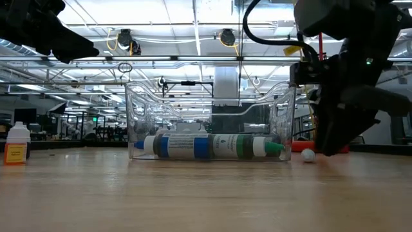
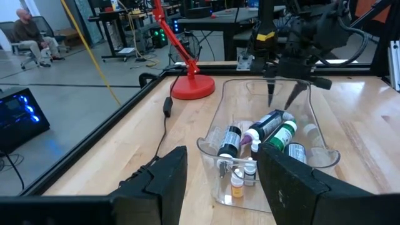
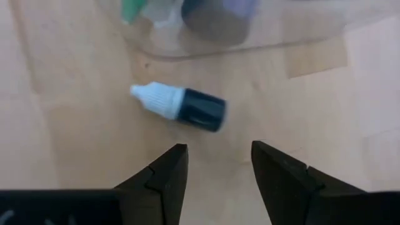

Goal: Pick & Place food coloring
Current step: Put the small blue food coloring bottle into the transparent bin

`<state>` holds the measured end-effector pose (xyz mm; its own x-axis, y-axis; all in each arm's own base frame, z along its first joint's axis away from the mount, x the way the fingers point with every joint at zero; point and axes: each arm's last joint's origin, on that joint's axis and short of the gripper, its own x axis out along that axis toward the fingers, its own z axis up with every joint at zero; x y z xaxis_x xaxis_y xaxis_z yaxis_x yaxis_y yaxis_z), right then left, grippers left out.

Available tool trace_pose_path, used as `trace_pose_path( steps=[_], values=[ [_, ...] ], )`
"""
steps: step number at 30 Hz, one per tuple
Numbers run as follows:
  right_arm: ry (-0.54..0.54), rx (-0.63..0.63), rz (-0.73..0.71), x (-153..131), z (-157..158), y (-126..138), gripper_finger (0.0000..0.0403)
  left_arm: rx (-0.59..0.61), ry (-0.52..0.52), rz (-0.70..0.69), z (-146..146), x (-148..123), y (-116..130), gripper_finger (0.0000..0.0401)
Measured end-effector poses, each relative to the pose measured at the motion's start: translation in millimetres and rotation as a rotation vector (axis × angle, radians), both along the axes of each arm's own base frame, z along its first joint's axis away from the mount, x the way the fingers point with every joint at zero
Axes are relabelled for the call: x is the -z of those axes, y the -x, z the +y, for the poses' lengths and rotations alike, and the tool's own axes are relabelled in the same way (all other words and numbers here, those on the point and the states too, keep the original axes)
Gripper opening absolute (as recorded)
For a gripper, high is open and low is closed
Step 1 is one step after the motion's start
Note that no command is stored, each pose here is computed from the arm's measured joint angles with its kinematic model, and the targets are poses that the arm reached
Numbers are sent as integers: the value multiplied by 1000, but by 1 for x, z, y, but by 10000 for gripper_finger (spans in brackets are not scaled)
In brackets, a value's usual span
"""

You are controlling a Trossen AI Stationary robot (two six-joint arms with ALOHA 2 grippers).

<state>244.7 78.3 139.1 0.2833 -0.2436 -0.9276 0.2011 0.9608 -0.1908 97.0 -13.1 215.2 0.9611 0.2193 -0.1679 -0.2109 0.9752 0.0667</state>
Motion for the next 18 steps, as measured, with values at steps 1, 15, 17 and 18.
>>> trace_pose_path(
  steps=[1,15,17,18],
  values=[
    [22,-19,5,0,-1,0,169,0,0,0,0,0,0,196],
    [94,-283,-91,17,-2,1,169,0,0,0,0,0,0,196],
    [106,-298,-87,18,-2,1,169,0,0,0,0,0,0,196],
    [108,-307,-84,18,-3,0,169,0,0,0,0,0,0,196]
  ],
)
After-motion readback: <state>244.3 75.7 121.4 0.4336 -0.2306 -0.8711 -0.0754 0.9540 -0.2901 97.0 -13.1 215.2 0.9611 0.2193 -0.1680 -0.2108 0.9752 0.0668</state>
